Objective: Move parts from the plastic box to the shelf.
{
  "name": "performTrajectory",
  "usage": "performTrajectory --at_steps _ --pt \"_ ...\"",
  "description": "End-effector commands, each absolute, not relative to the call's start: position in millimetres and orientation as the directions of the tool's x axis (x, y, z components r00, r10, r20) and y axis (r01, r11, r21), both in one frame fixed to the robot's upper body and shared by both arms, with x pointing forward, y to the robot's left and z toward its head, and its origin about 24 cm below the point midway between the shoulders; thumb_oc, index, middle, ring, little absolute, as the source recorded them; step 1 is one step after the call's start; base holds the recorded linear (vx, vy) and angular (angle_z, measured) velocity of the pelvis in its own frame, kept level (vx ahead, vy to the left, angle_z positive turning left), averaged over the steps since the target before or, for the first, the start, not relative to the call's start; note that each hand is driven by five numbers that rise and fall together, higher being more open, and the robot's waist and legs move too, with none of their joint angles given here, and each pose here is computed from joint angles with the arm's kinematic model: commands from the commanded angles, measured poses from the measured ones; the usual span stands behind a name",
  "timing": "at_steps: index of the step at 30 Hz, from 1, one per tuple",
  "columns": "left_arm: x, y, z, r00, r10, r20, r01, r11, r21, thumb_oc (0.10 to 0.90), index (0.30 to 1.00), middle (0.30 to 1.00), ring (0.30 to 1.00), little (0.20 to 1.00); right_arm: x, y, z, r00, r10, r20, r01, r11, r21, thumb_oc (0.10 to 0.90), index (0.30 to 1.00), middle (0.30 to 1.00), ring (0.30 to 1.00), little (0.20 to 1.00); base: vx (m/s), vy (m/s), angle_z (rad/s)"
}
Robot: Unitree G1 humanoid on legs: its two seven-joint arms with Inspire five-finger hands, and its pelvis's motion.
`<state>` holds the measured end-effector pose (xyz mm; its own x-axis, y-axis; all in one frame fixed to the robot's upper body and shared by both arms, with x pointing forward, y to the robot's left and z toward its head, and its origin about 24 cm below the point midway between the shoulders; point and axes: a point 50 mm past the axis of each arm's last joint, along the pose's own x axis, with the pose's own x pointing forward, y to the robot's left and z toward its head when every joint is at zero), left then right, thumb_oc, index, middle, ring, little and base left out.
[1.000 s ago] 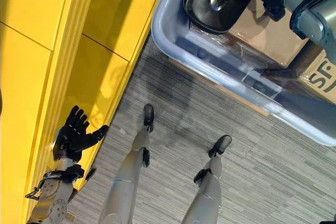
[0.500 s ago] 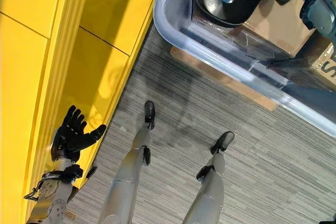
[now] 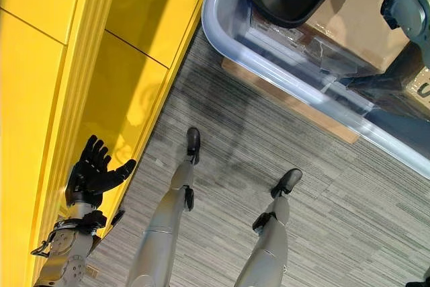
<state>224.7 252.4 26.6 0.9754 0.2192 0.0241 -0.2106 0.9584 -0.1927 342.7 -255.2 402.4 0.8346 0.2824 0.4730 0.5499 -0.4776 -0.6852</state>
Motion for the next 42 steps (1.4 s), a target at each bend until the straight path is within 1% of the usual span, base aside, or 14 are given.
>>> performTrajectory --at_steps 1,8,17,27,33,37,38,40,41,42 --pt "220 276 57 0.941 0.289 0.178 -0.257 0.949 -0.183 0.900 1.000 1.000 1.000 1.000 339 -277 400 0.893 0.191 0.407 0.440 -0.556 -0.705 0.400 0.300 0.300 0.300 0.300 0.00 0.000 0.00" --pt "221 277 58 0.943 0.282 0.176 -0.254 0.953 -0.163 0.900 1.000 1.000 1.000 1.000 342 -278 389 0.906 0.194 0.377 0.419 -0.549 -0.723 0.400 0.300 0.300 0.300 0.300 0.00 0.000 0.00" --pt "224 274 60 0.958 0.233 0.170 -0.212 0.968 -0.130 0.900 1.000 1.000 1.000 1.000 343 -264 374 0.910 0.271 0.315 0.414 -0.527 -0.742 0.400 0.300 0.300 0.300 0.300 -0.03 -0.019 0.02" --pt "223 274 59 0.971 0.187 0.147 -0.175 0.981 -0.086 0.900 1.000 1.000 1.000 1.000 342 -269 350 0.932 0.275 0.238 0.350 -0.504 -0.789 0.400 0.300 0.300 0.300 0.300 -0.02 -0.031 -0.04" --pt "223 272 58 0.976 0.169 0.136 -0.158 0.984 -0.087 0.900 1.000 1.000 1.000 1.000 337 -276 334 0.937 0.273 0.219 0.326 -0.459 -0.826 0.400 0.300 0.300 0.300 0.300 -0.03 -0.044 -0.04" --pt "227 267 64 0.980 0.127 0.154 -0.122 0.992 -0.039 0.900 1.000 1.000 1.000 1.000 331 -278 323 0.930 0.290 0.226 0.330 -0.385 -0.862 0.400 0.300 0.300 0.300 0.300 -0.05 -0.066 -0.22" --pt "227 265 66 0.981 0.109 0.160 -0.106 0.994 -0.029 0.900 1.000 1.000 1.000 1.000 329 -274 318 0.923 0.316 0.221 0.331 -0.357 -0.873 0.400 0.300 0.300 0.300 0.300 0.00 -0.060 -0.28" --pt "227 265 66 0.981 0.109 0.160 -0.106 0.994 -0.028 0.900 1.000 1.000 1.000 1.000 328 -274 318 0.923 0.316 0.221 0.331 -0.356 -0.874 0.400 0.300 0.300 0.300 0.300 0.01 -0.072 -0.18" --pt "227 263 67 0.983 0.088 0.164 -0.087 0.996 -0.016 0.900 1.000 1.000 1.000 1.000 324 -266 308 0.909 0.366 0.201 0.321 -0.306 -0.896 0.400 0.300 0.300 0.300 0.300 0.00 -0.127 -0.24" --pt "227 264 68 0.983 0.083 0.162 -0.083 0.997 -0.005 0.900 1.000 1.000 1.000 1.000 321 -264 304 0.901 0.382 0.204 0.324 -0.280 -0.904 0.400 0.300 0.300 0.300 0.300 0.02 -0.146 -0.30"
